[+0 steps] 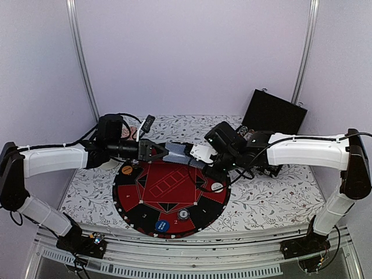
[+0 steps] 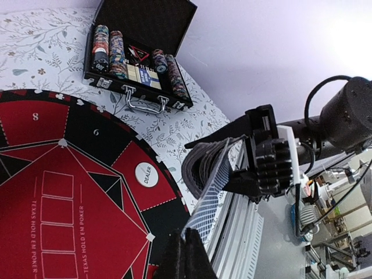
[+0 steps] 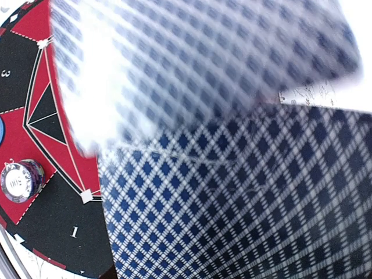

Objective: Distribute texas hold em gaming equipment

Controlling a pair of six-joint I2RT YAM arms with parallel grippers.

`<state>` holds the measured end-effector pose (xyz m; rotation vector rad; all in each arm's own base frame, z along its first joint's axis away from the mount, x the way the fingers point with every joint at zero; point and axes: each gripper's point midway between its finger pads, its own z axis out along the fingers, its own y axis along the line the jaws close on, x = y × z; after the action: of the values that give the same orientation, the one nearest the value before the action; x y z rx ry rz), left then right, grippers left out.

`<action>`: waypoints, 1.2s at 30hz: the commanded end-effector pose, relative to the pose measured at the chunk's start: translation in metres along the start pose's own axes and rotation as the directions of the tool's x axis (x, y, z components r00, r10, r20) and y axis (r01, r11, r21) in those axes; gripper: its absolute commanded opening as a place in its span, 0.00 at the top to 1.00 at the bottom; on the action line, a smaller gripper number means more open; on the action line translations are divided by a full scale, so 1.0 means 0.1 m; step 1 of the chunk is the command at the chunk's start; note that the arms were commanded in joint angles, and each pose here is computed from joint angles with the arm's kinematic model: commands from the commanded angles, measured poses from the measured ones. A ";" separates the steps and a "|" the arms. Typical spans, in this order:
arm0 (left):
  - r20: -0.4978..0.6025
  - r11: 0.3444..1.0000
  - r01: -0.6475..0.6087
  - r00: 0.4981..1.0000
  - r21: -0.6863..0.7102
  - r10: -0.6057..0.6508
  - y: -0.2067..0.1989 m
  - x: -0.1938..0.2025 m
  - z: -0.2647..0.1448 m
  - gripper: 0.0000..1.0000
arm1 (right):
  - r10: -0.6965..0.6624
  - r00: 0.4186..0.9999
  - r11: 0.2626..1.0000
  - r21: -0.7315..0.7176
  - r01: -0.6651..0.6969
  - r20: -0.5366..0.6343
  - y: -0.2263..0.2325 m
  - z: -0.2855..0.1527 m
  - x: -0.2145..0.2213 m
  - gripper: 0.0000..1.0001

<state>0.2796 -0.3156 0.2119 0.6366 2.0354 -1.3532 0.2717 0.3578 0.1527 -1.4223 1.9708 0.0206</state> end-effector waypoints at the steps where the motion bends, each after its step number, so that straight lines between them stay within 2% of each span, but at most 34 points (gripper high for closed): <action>1: 0.072 0.998 0.056 0.996 0.010 -0.057 -0.04 -0.10 -0.23 1.00 | 0.051 0.998 0.999 0.014 -0.051 0.043 -0.14 -0.06 -0.06 0.56; 4: 0.123 0.986 0.159 0.981 -0.053 -0.152 0.13 -0.05 -0.45 1.00 | 0.063 0.997 0.998 0.024 -0.064 0.039 -0.20 -0.05 -0.02 0.56; 7: 0.170 0.939 0.288 0.951 -0.189 -0.258 0.42 0.12 -0.73 1.00 | 0.070 0.997 0.997 0.029 -0.072 0.041 -0.23 -0.05 0.00 0.56; 8: 0.194 0.886 0.364 0.928 -0.287 -0.318 0.60 0.29 -0.98 1.00 | 0.070 0.996 0.997 0.032 -0.071 0.054 -0.25 -0.07 0.01 0.56; 15: 0.159 0.715 0.521 0.844 -0.466 -0.512 1.05 0.97 -1.36 1.00 | 0.053 0.996 0.998 0.034 -0.056 0.073 -0.27 -0.11 -0.02 0.56; 28: 0.156 0.545 0.551 0.779 -0.632 -0.607 1.52 1.29 -1.67 1.00 | 0.034 0.991 0.998 0.038 -0.039 0.131 -0.30 -0.24 -0.10 0.56; 32: 0.141 0.494 0.487 0.800 -0.720 -0.583 1.67 1.27 -1.80 1.00 | 0.033 0.991 0.999 0.033 -0.038 0.126 -0.27 -0.24 -0.04 0.56; 36: 0.064 0.468 0.401 0.808 -0.788 -0.586 1.78 1.31 -1.88 1.00 | 0.028 0.990 0.999 0.032 -0.033 0.136 -0.27 -0.26 -0.05 0.56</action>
<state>0.2643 -0.0871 0.0656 -0.3445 2.7600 -0.6624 0.2820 0.3402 0.1705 -1.3537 1.9159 0.0636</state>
